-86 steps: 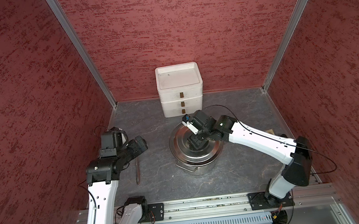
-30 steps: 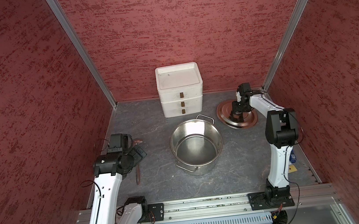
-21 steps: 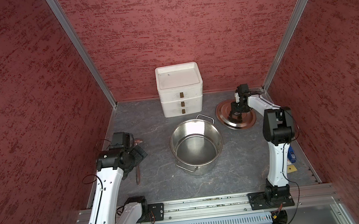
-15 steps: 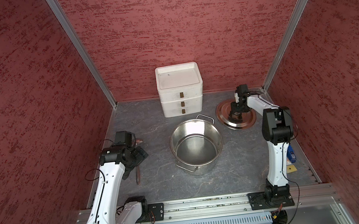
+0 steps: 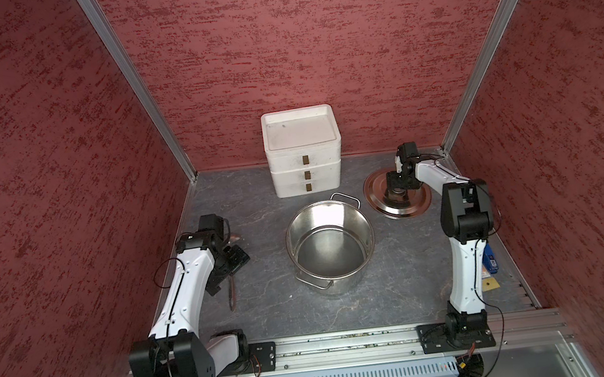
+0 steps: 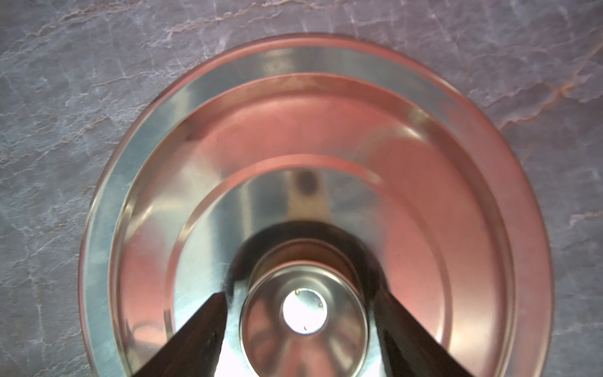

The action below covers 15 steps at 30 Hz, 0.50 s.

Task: Stir the soup with a spoon
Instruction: Place the lid at the center of the board, then pick up the spoon from the center of the board.

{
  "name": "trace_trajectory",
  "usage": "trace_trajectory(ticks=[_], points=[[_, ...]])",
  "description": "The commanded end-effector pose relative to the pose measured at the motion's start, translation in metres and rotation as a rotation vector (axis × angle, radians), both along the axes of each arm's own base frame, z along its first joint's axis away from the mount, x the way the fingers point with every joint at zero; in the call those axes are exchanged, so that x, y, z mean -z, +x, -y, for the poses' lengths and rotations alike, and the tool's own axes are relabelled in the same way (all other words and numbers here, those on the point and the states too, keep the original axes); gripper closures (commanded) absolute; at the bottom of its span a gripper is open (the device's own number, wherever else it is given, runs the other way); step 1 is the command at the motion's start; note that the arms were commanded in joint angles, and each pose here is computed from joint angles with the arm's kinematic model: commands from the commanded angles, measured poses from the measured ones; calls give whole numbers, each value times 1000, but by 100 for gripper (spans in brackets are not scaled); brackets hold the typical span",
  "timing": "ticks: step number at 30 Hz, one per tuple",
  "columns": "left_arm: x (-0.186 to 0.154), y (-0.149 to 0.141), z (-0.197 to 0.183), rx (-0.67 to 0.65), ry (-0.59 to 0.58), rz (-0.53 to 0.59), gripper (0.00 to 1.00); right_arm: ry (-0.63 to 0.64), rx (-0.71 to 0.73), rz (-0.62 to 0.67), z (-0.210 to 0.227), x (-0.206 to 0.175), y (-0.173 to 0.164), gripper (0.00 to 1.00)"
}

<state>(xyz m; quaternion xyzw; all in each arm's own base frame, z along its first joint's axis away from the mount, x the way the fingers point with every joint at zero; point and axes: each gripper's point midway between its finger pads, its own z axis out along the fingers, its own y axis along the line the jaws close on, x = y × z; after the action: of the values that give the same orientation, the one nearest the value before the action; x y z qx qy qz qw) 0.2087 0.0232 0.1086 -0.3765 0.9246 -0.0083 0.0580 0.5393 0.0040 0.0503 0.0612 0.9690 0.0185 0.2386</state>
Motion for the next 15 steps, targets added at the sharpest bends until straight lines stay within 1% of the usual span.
trace_trajectory(ticks=[1,4,8,10,12,15], points=[[3,14,-4,10,-24,36,5,23,3,82,-1,-34,6,18],[5,26,-8,21,-42,48,7,28,-2,125,-2,-56,5,16],[20,36,-9,46,-63,2,9,39,-7,209,-4,-102,-6,16],[31,39,-10,51,-72,-19,12,57,-14,250,-8,-124,-15,18],[41,43,-14,47,-70,-39,16,79,-24,279,-12,-141,-28,21],[50,48,-19,52,-65,-57,18,111,-57,316,-23,-162,-49,24]])
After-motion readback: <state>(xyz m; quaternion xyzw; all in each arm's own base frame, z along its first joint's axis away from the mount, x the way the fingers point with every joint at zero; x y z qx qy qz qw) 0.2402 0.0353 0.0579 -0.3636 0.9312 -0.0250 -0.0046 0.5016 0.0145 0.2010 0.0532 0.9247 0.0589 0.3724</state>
